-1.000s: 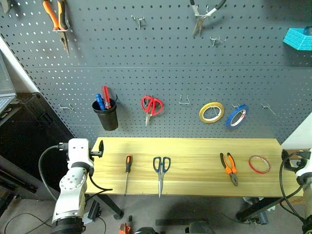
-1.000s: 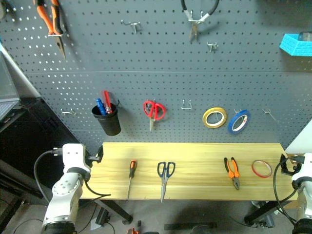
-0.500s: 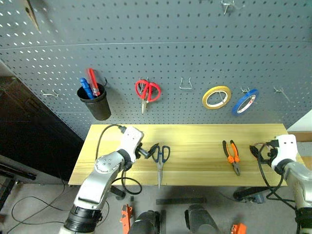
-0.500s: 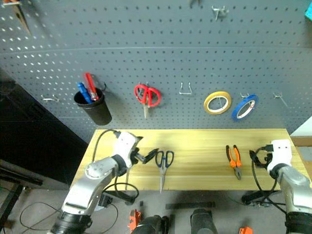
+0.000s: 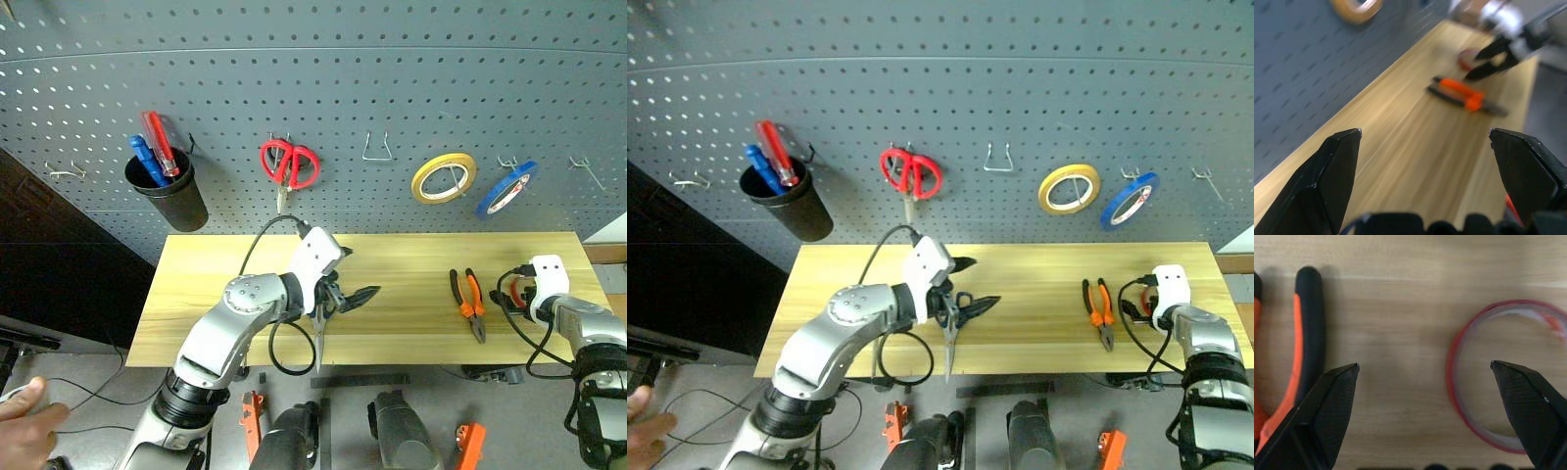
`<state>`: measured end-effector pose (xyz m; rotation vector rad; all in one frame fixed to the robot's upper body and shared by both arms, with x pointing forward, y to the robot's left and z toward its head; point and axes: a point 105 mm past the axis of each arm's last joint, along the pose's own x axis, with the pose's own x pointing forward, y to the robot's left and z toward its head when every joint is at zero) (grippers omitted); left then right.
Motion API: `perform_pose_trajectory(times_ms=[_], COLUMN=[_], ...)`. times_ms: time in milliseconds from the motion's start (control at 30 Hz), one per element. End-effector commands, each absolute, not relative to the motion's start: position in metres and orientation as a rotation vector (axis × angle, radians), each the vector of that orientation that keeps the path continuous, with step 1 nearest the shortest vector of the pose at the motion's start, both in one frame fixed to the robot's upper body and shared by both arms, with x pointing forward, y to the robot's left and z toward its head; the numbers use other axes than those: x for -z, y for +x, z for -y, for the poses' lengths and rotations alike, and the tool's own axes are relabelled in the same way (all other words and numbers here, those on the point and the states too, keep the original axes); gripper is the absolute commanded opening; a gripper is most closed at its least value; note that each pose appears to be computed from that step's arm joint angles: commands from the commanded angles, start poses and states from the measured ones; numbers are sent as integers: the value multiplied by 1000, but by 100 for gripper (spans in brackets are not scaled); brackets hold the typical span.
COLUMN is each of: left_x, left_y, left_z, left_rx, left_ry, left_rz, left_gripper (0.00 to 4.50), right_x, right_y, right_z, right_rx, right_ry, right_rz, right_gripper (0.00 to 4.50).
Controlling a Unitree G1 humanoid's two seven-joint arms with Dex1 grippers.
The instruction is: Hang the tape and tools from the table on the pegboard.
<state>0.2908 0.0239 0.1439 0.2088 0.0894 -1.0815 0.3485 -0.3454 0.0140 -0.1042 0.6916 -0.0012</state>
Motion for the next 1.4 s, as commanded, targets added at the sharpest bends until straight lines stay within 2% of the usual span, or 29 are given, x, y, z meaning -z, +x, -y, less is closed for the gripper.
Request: perform_pose_trajectory(times_ms=[33, 67, 167, 533, 667, 833, 1000, 1167, 1300, 1400], left_x=[-157, -157, -158, -162, -167, -177, -187, -192, -200, -206], left_y=[279, 278, 276, 269, 270, 266, 271, 279, 286, 289], left_z=[-13, -13, -11, -10, -10, -4, 1, 4, 9, 12], left_rx=[1136, 1141, 1164, 1239, 1253, 1307, 1312, 1292, 1262, 1249], left_ry=[221, 225, 224, 267, 258, 244, 260, 260, 247, 240], left_rz=[-26, -23, -16, 27, 47, 94, 149, 189, 239, 267], left_gripper=[448, 448, 450, 450, 450, 450, 450, 450, 450, 450], right_x=[-8, -7, -1, 15, 16, -16, -94, -141, -190, -217], right_y=[342, 342, 337, 330, 328, 336, 308, 278, 279, 292], right_z=[358, 358, 359, 350, 353, 352, 321, 276, 256, 262], right_rx=[28, 28, 23, -33, -27, -46, -6, 69, 131, 167], right_ry=[-121, -120, -117, -194, -202, -260, -458, -500, -515, -472], right_rz=[-741, -749, -796, -862, -850, -691, -348, -129, 88, 184], right_gripper=[450, 450, 390, 13, 6, 6, 6, 6, 6, 6])
